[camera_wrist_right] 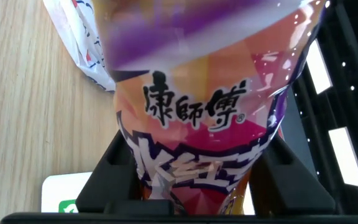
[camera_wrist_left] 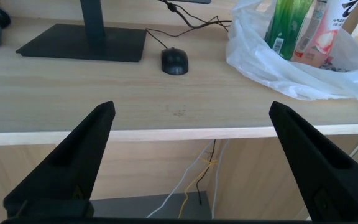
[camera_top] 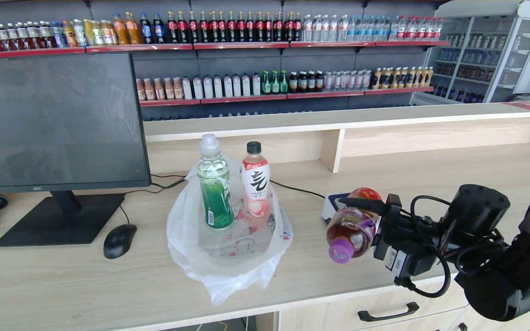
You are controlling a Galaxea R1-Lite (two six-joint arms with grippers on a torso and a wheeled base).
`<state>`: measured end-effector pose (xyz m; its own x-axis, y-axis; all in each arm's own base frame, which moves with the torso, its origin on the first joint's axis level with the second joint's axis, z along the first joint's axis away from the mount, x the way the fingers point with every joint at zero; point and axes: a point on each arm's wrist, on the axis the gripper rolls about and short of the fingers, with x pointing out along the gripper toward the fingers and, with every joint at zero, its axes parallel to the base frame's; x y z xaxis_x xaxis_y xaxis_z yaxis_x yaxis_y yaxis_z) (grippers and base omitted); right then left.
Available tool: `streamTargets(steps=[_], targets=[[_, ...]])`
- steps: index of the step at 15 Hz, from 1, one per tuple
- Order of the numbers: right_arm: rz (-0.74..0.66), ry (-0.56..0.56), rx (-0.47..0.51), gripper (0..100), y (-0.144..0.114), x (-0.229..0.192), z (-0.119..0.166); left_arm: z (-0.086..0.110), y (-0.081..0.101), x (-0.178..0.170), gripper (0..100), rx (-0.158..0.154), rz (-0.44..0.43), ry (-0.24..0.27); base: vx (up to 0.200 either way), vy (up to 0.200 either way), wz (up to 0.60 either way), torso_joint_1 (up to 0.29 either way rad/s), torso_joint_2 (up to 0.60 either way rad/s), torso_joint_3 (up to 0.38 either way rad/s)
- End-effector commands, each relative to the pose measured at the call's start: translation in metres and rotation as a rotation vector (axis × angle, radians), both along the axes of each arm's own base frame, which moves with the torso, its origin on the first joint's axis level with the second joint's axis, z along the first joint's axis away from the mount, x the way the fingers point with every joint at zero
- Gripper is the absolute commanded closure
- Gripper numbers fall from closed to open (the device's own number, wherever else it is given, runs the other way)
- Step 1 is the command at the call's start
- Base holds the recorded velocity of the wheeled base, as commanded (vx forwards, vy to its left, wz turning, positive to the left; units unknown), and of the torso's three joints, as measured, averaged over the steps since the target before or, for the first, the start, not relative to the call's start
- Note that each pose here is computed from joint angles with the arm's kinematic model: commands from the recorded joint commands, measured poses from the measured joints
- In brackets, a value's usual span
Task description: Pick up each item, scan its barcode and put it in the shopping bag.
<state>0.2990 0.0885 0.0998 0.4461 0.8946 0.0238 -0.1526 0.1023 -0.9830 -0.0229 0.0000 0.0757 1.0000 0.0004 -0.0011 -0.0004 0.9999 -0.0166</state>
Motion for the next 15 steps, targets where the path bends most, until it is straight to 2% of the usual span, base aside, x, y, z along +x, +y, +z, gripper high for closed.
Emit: streamTargets(steps=[1, 10, 15], targets=[[-0.002, -0.006, 0.001, 100, 0.000, 0.001, 0.001, 0.000, 0.000, 0.000, 0, 0.000, 0.001, 0.000, 0.000, 0.000, 0.00, 0.000, 0.00, 0.000], [-0.001, 0.001, 0.019, 100, -0.001, -0.002, 0.008, 0.000, 0.000, 0.000, 0, 0.001, -0.002, 0.000, 0.000, 0.000, 0.00, 0.000, 0.00, 0.000], [0.005, -0.011, 0.084, 100, -0.004, -0.013, 0.037, 0.000, 0.000, 0.000, 0, 0.003, -0.002, 0.000, 0.000, 0.000, 0.00, 0.000, 0.00, 0.000]])
